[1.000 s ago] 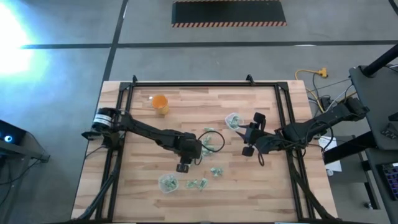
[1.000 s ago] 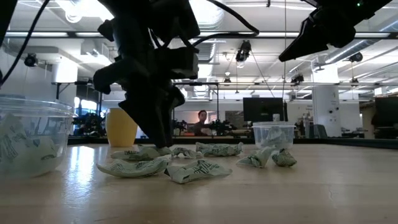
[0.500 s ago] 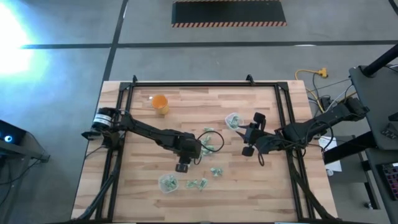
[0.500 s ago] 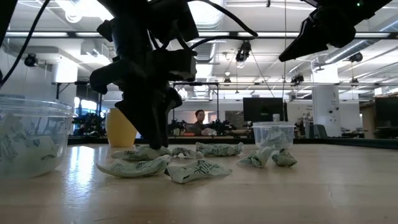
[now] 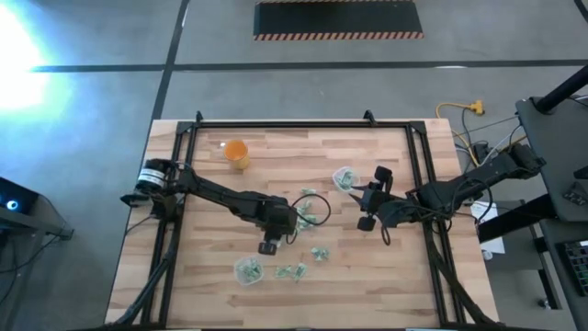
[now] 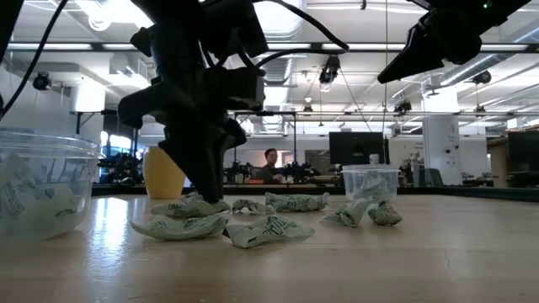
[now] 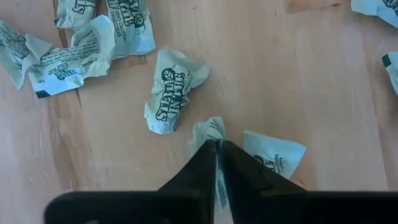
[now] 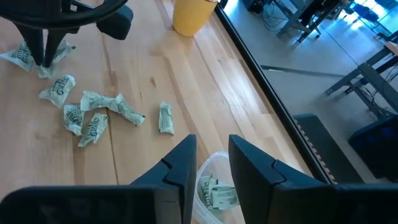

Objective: Pick and place Stevia / Truvia into bins
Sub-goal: Put the green stevia packet into the bottom transparent container

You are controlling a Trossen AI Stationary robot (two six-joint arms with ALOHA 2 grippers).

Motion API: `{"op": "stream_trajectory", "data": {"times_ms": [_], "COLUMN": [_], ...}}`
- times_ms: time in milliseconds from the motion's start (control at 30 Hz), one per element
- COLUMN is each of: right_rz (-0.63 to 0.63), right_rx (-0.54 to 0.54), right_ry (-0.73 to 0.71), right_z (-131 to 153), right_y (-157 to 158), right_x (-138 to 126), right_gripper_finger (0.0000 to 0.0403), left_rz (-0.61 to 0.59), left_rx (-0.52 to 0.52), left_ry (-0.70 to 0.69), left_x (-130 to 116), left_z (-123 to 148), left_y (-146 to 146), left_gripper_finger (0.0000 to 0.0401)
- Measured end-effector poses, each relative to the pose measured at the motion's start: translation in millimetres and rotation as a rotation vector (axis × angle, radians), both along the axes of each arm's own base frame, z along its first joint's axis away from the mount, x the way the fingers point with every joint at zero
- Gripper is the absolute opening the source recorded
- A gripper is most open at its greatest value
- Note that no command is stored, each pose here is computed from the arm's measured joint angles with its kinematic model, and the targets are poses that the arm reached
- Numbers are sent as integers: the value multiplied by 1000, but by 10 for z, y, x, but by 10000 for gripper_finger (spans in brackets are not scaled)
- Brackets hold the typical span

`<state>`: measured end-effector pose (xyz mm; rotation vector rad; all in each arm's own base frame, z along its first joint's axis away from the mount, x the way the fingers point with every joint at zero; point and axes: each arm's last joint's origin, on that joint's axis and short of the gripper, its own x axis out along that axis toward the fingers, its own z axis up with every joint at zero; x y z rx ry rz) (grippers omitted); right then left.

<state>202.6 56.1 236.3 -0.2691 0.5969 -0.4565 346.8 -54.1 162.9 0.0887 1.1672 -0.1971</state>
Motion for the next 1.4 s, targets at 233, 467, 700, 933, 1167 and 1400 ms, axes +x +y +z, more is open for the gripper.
{"op": "stream_trajectory", "data": {"times_ms": [233,467,700,933,1167,1400], "right_rz": [15,17,16,17,12,14], "right_rx": [13,14,13,11,18,61], "right_ry": [5,6,9,16,15,12], "right_z": [-3,-3,-6,-23,-37,-68], "right_y": [5,5,4,3,1,8], "right_x": [1,1,-1,-5,-10,-17], "right_gripper_finger": [88,79,76,82,73,73], "left_rz": [-21,-2,-38,-20,-32,-95], "left_rx": [31,131,132,198,200,147], "left_ry": [-7,-81,-118,-139,-218,-224], "left_x": [1,32,-31,-300,-667,-891], "left_z": [2,172,307,609,901,901], "left_y": [6,1,-128,-342,-706,-1092], "left_gripper_finger": [1,0,0,0,0,0]}}
